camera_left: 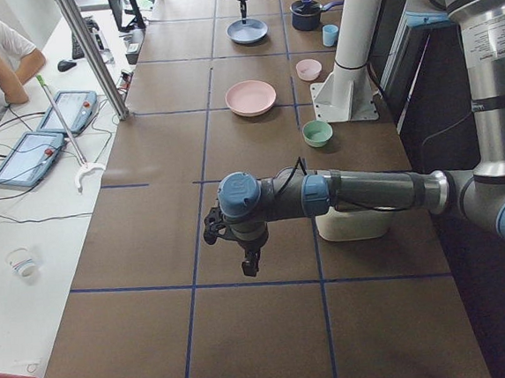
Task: Stack three plates with pink and blue
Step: 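Lift the light blue plate with the right gripper onto the pink plate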
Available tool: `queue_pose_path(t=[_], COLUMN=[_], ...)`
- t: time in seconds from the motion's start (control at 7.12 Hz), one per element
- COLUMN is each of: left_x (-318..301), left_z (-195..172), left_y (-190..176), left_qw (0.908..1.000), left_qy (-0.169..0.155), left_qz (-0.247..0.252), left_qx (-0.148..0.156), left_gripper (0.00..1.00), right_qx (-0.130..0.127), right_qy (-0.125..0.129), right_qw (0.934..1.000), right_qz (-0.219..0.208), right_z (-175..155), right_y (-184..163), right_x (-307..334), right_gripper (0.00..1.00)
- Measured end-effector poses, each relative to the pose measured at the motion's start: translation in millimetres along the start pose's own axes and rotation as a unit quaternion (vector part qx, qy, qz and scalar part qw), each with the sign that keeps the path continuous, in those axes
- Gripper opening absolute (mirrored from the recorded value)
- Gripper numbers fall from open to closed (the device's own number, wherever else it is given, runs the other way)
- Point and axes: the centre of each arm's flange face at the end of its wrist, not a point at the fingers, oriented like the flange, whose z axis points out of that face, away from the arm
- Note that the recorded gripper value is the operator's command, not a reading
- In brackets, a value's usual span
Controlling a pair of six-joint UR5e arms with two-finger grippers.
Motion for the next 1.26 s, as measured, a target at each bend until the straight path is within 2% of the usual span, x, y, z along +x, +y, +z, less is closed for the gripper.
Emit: queue_pose_path(t=[0.42,0.7,0.98,1.26], left_x=[0.7,0.7,0.4,1.2], left_z=[-0.9,-1.1,-0.7,-1.0], left_y=[-0.1,-0.1,0.0,-0.2], left_qw=[1.0,1.0,1.0,1.0], left_qy=[0.0,0.0,0.0,0.0], left_qz=[0.0,-0.001,-0.003,-0.005], left_qx=[0.001,0.001,0.001,0.001], left_gripper=[1.0,1.0,1.0,1.0], right_qx=[-0.002,0.007,0.024,0.021], right_qy=[-0.038,-0.074,-0.119,-0.158], right_qw=[0.9992,0.9971,0.9925,0.9867], right_qz=[-0.013,-0.012,0.008,0.034], right_z=[-9.4,-33.7,-70.0,-80.9], right_y=[3.0,-3.9,-28.0,-41.9], right_x=[-14.2,-52.1,-125.4,-215.7], right_gripper=[0.0,0.0,0.0,0.0])
